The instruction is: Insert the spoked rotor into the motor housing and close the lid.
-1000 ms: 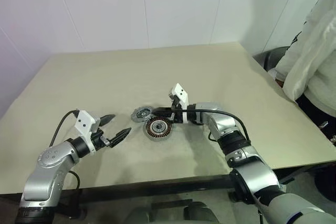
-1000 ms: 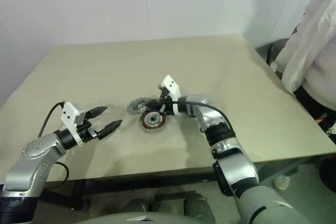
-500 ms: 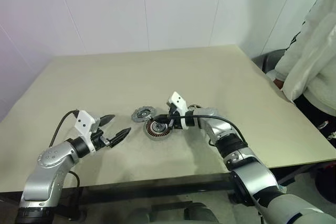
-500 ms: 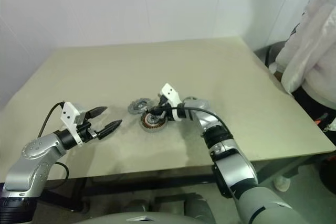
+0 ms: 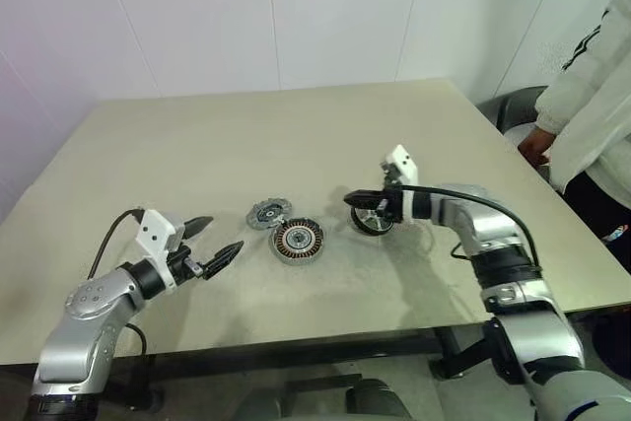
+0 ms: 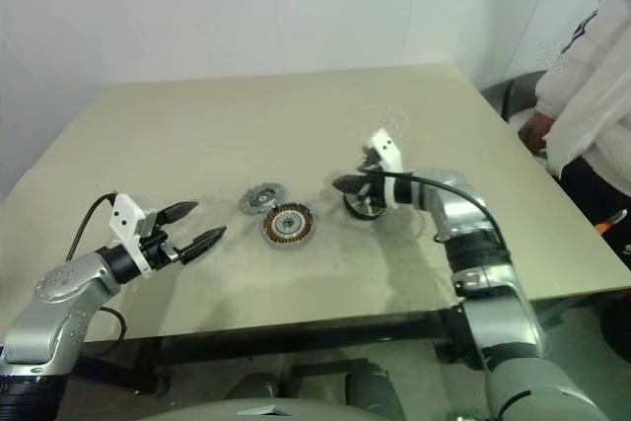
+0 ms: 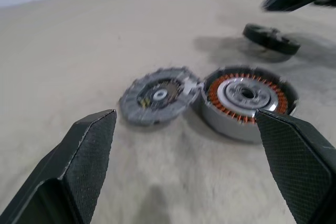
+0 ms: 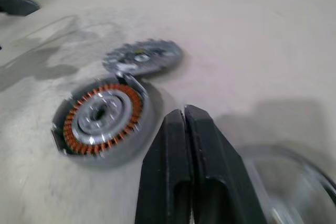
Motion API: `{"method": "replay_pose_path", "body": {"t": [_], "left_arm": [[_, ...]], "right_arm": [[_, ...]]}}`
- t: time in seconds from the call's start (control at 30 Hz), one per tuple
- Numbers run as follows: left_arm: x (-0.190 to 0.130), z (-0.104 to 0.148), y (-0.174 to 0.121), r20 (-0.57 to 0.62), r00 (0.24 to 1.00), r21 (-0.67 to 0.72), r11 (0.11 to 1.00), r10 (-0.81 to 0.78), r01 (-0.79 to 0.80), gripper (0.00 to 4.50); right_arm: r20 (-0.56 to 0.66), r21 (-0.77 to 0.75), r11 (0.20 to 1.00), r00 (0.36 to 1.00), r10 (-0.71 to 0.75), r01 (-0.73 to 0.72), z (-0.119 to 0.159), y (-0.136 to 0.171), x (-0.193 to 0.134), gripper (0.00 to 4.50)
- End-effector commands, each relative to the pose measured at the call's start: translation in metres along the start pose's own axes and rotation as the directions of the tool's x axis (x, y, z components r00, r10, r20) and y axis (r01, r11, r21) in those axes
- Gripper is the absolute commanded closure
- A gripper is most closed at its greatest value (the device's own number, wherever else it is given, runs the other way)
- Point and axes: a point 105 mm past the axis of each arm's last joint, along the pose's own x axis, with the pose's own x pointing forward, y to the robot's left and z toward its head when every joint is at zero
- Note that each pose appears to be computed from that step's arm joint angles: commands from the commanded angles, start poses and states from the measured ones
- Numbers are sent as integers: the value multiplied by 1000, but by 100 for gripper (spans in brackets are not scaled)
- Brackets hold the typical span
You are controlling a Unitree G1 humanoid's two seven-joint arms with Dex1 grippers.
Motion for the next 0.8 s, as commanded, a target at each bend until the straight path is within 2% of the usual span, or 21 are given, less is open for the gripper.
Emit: {"method": "replay_pose_path", "body": {"t": [0.03,0.33,0.37,0.6,0.8], "left_arm": [[-3,13,3,37,999,35,999,0,-1,0],[-2,13,5,38,999,44,999,-11,9,0],[-2,13,5,37,999,45,999,-11,9,0],[-2,15,8,37,999,52,999,-8,6,0],[-1,16,7,38,999,53,999,-10,8,0]], "right_arm": [[31,53,999,999,-8,6,5,-1,-21,325],[-34,78,996,998,-50,53,-15,-6,-44,18],[-41,67,997,998,-41,44,-17,-5,-47,2],[-114,-16,1000,993,2,-4,-27,2,-62,2],[-126,-136,985,988,91,-108,-22,22,-59,2]]}}
